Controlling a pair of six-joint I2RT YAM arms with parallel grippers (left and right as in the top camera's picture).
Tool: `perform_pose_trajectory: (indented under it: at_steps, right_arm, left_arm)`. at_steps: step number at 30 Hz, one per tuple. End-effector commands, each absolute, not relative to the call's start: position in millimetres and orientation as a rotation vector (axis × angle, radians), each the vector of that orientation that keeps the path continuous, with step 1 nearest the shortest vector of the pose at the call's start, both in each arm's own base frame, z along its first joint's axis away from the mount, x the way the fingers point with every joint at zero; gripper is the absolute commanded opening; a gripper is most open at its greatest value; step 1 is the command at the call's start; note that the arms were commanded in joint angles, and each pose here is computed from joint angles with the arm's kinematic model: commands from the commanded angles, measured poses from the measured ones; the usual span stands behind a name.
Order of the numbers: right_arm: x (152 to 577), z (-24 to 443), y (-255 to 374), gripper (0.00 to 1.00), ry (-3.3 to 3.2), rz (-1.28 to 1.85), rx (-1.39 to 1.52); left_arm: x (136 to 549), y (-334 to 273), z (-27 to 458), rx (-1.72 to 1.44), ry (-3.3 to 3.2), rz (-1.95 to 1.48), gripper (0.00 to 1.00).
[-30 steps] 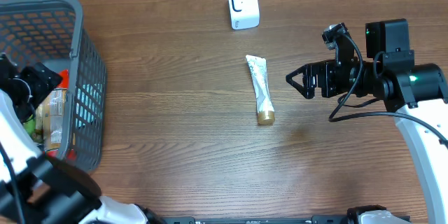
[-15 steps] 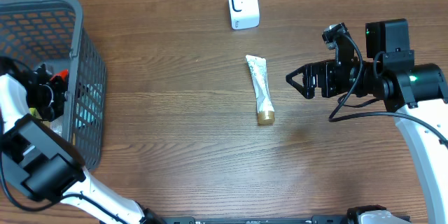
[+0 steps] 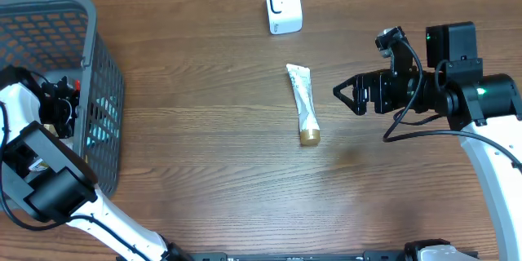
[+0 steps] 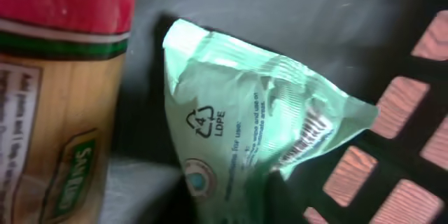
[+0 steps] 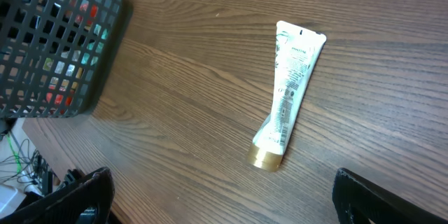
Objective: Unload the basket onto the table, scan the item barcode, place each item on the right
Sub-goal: 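Return left gripper to basket and grasp the mint-green wrapped packet, then place the green packet left of the tube and release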
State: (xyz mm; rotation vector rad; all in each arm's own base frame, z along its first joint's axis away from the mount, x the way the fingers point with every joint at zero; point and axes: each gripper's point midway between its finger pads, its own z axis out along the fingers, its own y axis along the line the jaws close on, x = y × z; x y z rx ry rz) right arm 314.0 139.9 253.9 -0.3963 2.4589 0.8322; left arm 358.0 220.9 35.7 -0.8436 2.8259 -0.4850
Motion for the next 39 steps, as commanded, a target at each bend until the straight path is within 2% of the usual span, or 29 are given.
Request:
perform_pose_trajectory:
  at_steps: [1, 5, 9, 16, 22, 27, 32, 35, 39]
  right_arm:
    - [315.8, 261.8, 142.8, 1.0, 2.437, 0.841, -0.408]
    - [315.8, 261.8, 142.8, 1.0, 2.437, 0.841, -0.408]
    - [315.8, 261.8, 142.8, 1.0, 2.437, 0.841, -0.408]
    - [315.8, 261.8, 142.8, 1.0, 2.437, 0.841, -0.408]
    - [315.8, 261.8, 142.8, 1.0, 2.437, 0.841, -0.407]
    - [315.8, 261.8, 142.8, 1.0, 2.437, 0.841, -0.408]
    - [315.8, 261.8, 142.8, 1.0, 2.437, 0.841, -0.408]
    - [315.8, 261.7, 142.8, 1.0, 2.437, 0.841, -0.408]
    - [315.8, 261.8, 142.8, 1.0, 2.437, 0.841, -0.408]
  left_arm:
    - [345.0, 209.8, -3.3, -0.908, 2.936, -0.486, 0.04]
    - [348.8, 213.3, 11.6, -0.957, 2.922, -0.485, 0.04]
    - [359.2, 221.9, 50.3, -0.989, 2.878, -0.451, 0.04]
    - [373.0, 236.4, 166.4, -0.956, 2.681, -0.292, 0.04]
    - [358.3, 224.2, 275.0, -0.93, 2.439, -0.186, 0.04]
    - [326.9, 185.5, 358.9, -0.851, 2.266, -0.05, 0.04]
    - [303.4, 137.0, 410.8, -0.75, 2.155, 0.095, 0.04]
    - [305.1, 96.4, 422.1, -0.619, 2.158, 0.051, 0.05]
    - [320.6, 18.3, 396.3, -0.411, 2.31, -0.216, 0.04]
